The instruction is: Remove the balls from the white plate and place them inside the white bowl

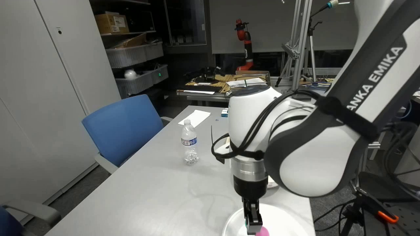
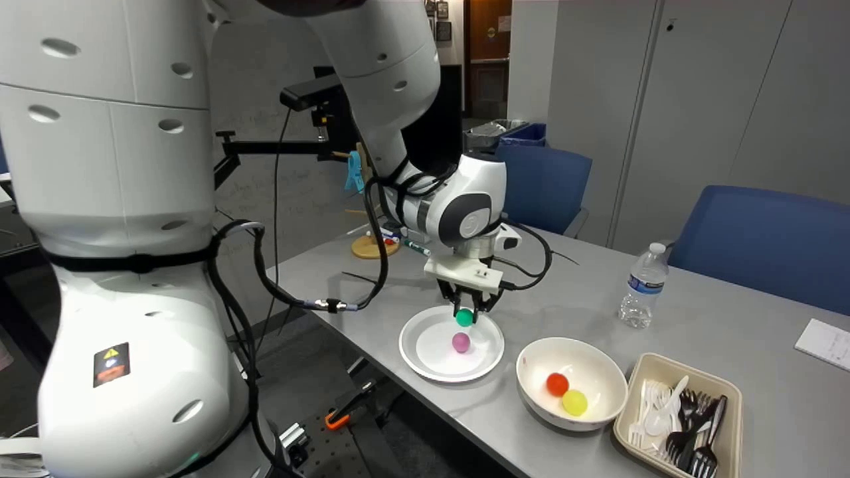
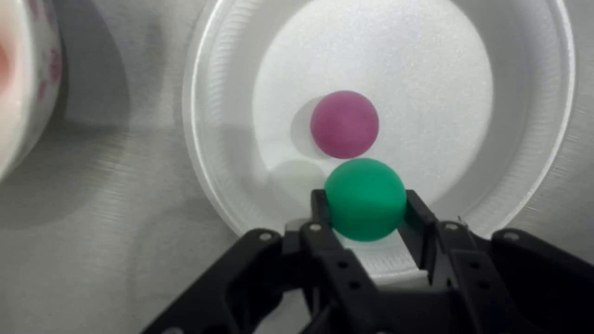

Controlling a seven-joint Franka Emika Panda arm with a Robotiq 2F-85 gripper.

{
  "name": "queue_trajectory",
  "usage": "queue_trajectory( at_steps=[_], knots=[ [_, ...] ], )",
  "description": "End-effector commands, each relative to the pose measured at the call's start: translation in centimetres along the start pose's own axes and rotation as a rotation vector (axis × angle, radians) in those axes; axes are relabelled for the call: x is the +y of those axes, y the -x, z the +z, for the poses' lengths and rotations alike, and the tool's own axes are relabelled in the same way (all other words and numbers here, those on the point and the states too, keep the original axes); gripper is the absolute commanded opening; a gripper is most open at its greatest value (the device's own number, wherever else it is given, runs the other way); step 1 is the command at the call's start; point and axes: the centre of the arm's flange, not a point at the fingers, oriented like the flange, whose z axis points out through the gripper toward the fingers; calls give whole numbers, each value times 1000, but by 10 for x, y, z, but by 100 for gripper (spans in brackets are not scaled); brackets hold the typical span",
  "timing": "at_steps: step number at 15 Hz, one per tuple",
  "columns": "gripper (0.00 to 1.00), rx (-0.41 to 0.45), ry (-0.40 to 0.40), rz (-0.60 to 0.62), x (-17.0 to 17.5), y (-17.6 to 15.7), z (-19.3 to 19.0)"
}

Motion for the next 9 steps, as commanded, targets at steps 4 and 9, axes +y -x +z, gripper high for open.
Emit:
queue_trajectory(
  at_steps=[4, 9],
  knots=[
    [16, -5, 50, 70, 40, 18, -64],
    [16, 18, 76, 199, 85, 42, -83]
  ],
)
